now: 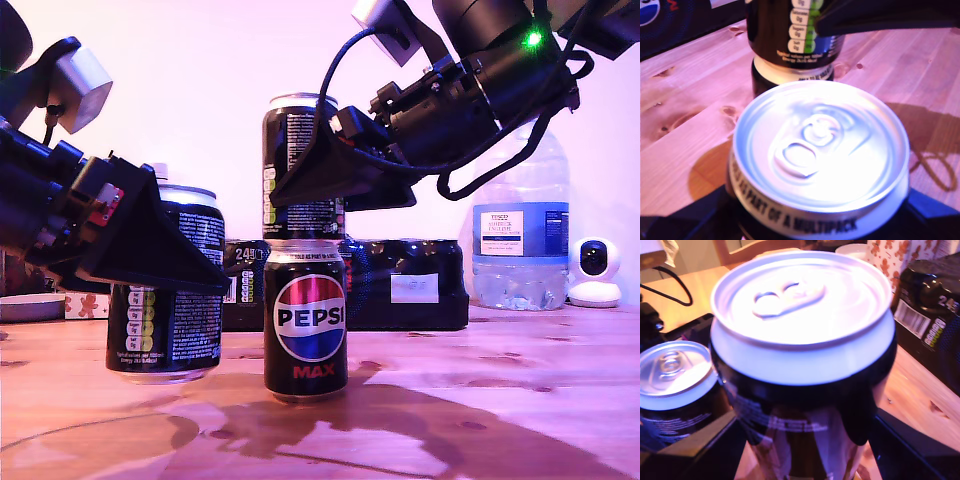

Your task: Stack up the Pepsi cans on top of each other

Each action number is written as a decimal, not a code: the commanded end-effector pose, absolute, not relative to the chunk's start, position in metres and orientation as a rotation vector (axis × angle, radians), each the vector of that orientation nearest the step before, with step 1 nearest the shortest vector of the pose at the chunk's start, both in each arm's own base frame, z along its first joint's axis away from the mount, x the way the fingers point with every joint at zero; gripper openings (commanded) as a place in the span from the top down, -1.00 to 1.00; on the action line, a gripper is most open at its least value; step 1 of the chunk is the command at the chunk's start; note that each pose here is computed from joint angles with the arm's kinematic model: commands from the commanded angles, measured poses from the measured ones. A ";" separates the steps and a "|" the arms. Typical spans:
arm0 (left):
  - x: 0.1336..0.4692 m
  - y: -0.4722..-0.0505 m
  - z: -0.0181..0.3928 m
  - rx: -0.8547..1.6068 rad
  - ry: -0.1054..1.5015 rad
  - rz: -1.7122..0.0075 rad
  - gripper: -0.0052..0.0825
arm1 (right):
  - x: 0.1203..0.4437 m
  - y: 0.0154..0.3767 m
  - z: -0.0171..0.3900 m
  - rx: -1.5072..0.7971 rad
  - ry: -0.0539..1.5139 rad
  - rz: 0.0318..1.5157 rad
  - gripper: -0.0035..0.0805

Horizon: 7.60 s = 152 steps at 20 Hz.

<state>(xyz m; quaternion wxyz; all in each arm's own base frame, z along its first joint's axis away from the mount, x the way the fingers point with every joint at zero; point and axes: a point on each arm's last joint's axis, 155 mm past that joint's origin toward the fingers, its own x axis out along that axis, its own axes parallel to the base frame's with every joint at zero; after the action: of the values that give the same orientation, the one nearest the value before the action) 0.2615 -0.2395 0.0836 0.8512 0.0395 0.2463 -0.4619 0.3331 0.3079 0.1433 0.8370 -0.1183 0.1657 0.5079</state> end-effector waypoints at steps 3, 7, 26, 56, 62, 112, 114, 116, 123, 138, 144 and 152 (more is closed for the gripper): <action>0.263 -0.244 0.103 0.074 0.449 -0.994 0.07 | 0.330 0.305 0.129 -0.257 0.396 1.065 -0.52; 0.263 -0.244 0.103 0.074 0.449 -0.995 0.07 | 0.328 0.309 0.134 -0.227 0.397 1.088 -0.52; 0.262 -0.244 0.103 0.074 0.448 -0.998 0.07 | 0.326 0.308 0.138 -0.225 0.414 1.085 -0.52; 0.262 -0.244 0.103 0.074 0.449 -0.998 0.07 | 0.331 0.302 0.169 -0.217 0.344 1.027 -0.86; 0.262 -0.244 0.103 0.074 0.449 -0.998 0.07 | 0.326 0.302 0.177 -0.210 0.331 1.039 -0.86; 0.278 -0.235 0.237 0.112 0.265 -0.946 0.07 | 0.240 0.196 0.186 -0.164 0.414 0.769 0.94; 0.279 -0.235 0.249 0.132 0.243 -0.949 0.07 | 0.238 0.190 0.179 -0.124 0.384 0.741 0.94; 0.280 -0.236 0.259 0.145 0.223 -0.951 0.07 | 0.233 0.186 0.171 -0.109 0.379 0.734 0.94; 0.283 -0.238 0.290 0.147 0.155 -0.949 0.07 | 0.238 0.169 0.149 -0.085 0.339 0.639 0.94; 0.298 -0.296 0.341 0.153 0.106 -1.073 0.07 | 0.239 0.169 0.153 -0.082 0.322 0.635 0.94; 0.310 -0.322 0.333 0.182 0.174 -1.116 0.07 | 0.240 0.170 0.153 -0.082 0.319 0.635 0.94; 0.324 -0.335 0.311 0.204 0.242 -1.123 0.07 | 0.240 0.170 0.153 -0.082 0.319 0.635 0.94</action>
<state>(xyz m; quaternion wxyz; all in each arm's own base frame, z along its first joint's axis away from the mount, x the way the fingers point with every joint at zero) 0.3247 -0.3322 0.2844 0.8315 0.0944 0.1517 -0.5261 0.2398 0.1690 0.1533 0.9365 -0.0411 0.1587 0.3101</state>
